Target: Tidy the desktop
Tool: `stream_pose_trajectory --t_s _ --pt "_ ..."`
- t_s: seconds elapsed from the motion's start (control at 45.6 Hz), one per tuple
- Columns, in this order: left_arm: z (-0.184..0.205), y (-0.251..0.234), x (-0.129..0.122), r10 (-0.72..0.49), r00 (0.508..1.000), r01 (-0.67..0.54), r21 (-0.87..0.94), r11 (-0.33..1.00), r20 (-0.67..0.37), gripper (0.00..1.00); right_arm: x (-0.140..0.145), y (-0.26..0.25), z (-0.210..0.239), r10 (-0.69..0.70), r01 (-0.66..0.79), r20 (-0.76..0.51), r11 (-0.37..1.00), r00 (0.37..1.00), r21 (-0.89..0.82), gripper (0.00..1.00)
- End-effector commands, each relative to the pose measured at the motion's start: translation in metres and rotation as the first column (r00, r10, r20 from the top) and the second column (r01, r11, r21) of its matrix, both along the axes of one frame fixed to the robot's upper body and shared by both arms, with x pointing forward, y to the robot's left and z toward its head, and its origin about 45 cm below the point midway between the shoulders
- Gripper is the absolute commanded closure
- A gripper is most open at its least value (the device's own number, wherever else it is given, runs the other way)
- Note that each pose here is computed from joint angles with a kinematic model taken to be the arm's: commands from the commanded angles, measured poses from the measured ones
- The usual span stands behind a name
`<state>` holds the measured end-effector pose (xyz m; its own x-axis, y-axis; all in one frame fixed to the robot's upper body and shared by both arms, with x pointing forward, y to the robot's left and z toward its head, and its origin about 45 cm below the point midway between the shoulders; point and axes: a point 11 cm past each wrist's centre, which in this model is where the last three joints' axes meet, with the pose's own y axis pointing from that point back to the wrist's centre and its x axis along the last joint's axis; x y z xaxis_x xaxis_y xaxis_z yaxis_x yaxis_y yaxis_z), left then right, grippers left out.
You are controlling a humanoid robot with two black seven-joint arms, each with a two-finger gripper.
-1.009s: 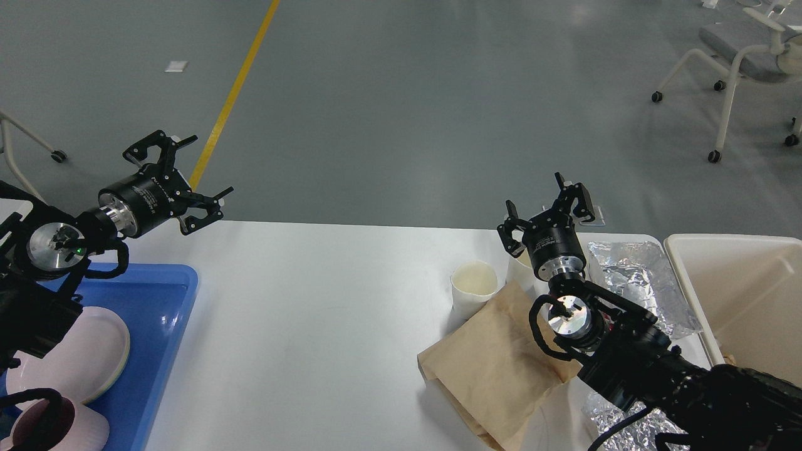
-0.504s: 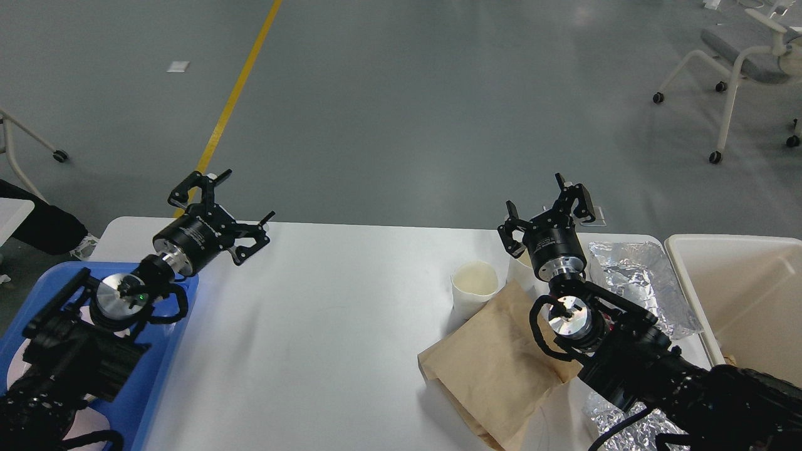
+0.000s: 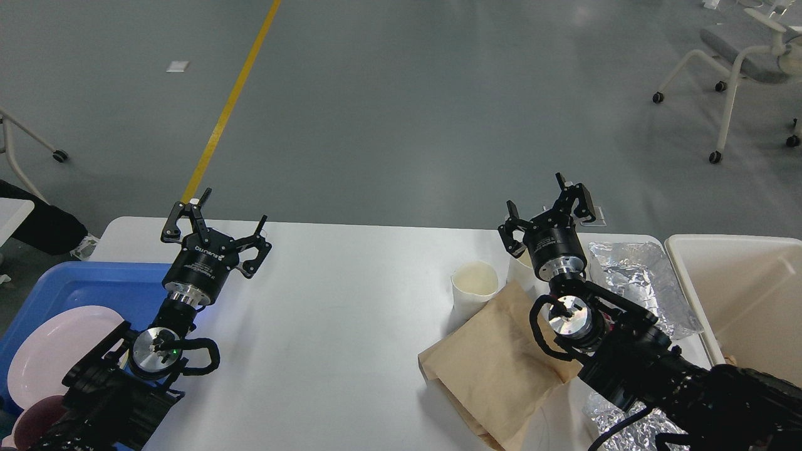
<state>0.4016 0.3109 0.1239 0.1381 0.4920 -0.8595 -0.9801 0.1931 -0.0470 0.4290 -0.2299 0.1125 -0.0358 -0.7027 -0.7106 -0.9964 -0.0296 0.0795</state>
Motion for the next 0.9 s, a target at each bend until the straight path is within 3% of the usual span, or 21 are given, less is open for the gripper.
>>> stream_pose_trajectory --t_s 0.0,0.548,0.746,0.877 --pt "0.000 0.001 -0.001 -0.003 1.000 0.003 0.013 1.000 0.005 0.00 0.000 0.000 0.000 0.001 -0.001 0.000 1.000 1.000 -0.001 0.00" --pt "0.001 0.010 -0.001 0.024 1.000 -0.025 0.009 1.000 0.007 0.00 0.000 0.000 0.000 0.001 -0.001 0.000 1.000 1.000 -0.001 0.00" --pt "0.004 0.024 -0.002 0.176 0.983 -0.172 -0.075 0.982 0.051 0.00 0.000 0.000 0.000 0.001 -0.001 0.000 1.000 1.000 -0.001 0.00" --pt "0.003 0.021 -0.002 0.177 0.983 -0.174 -0.070 0.982 0.048 0.00 0.000 0.000 0.000 -0.001 0.001 -0.001 1.000 1.000 -0.001 0.00"
